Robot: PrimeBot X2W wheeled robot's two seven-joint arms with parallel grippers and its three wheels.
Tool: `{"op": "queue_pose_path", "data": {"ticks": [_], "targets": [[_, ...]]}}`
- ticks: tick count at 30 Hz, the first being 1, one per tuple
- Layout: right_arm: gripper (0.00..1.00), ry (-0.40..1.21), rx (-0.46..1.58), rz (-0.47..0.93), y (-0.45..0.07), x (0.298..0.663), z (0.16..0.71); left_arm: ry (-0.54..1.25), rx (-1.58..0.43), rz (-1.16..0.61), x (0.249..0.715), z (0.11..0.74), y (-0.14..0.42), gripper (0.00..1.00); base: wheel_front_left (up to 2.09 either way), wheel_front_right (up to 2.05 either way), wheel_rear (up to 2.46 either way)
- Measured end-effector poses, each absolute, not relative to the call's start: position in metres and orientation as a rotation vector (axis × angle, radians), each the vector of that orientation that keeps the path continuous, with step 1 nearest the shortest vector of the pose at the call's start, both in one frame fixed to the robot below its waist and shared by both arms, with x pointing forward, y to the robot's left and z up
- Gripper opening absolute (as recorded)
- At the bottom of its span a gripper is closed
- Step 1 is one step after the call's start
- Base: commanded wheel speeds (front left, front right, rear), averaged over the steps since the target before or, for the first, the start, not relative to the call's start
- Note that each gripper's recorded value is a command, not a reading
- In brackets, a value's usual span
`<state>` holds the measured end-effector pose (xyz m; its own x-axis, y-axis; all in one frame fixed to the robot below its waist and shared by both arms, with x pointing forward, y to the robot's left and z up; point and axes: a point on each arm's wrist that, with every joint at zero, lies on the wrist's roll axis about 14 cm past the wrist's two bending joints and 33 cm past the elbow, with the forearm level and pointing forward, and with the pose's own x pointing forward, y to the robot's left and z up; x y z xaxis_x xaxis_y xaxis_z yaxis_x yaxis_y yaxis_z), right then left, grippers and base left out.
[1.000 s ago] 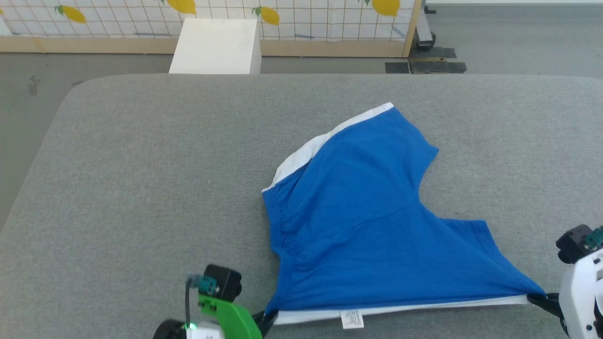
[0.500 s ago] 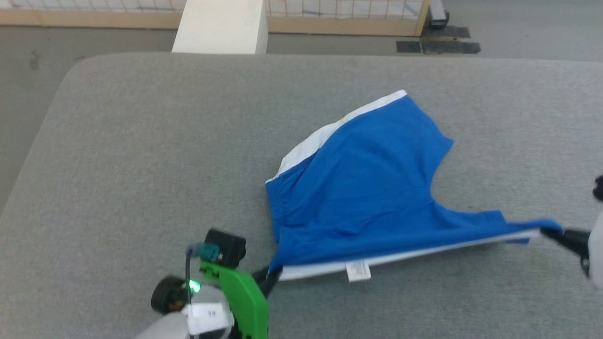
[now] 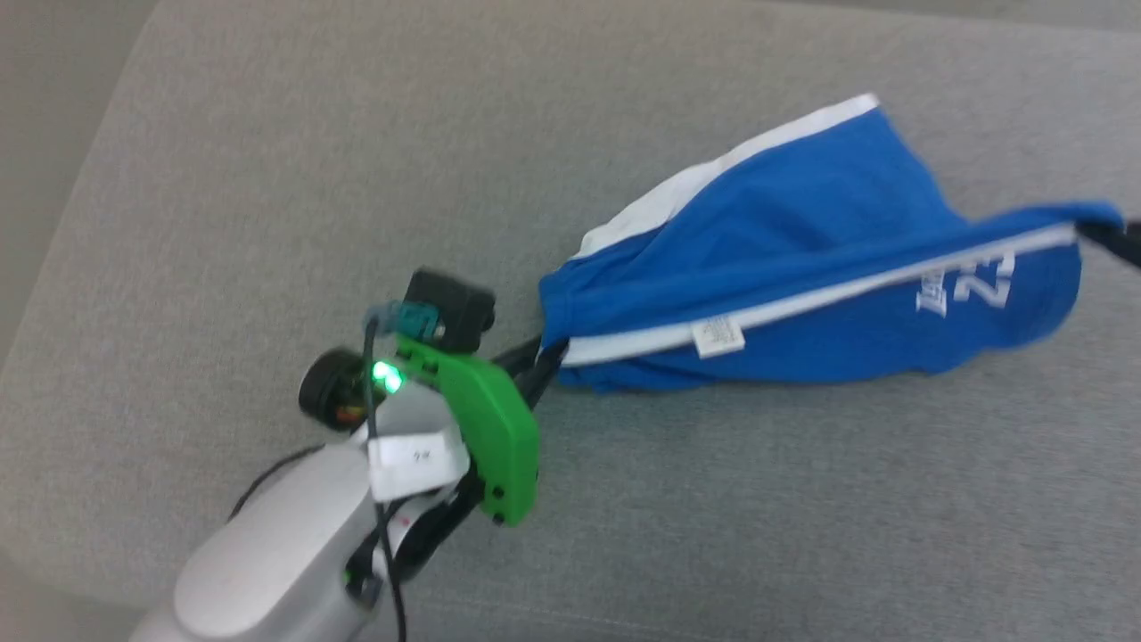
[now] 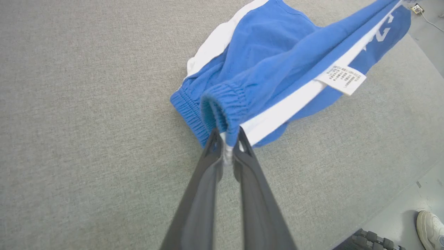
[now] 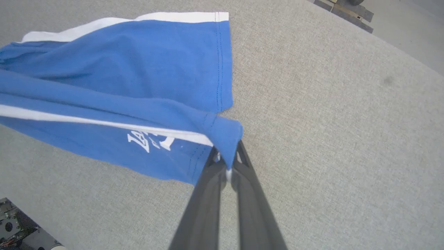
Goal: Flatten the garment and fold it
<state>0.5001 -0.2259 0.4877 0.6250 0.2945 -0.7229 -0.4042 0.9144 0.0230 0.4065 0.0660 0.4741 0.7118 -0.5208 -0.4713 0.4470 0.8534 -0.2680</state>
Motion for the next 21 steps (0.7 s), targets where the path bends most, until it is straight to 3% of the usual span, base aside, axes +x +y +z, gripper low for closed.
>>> {"op": "queue_pose_path", "data": {"ticks": [10,21], "targets": [[0.0,0.876,-0.274,0.43,-0.184,0.576,0.453,0.625,-0.144,-0.489,0.451,0.441,0.077,0.0,0.0,0.0,0.0],[0.0,0.95,-0.333,0.425,-0.163,0.617,0.392,0.645,-0.179,-0.422,0.478,0.415,0.09,0.0,0.0,0.0,0.0]]}}
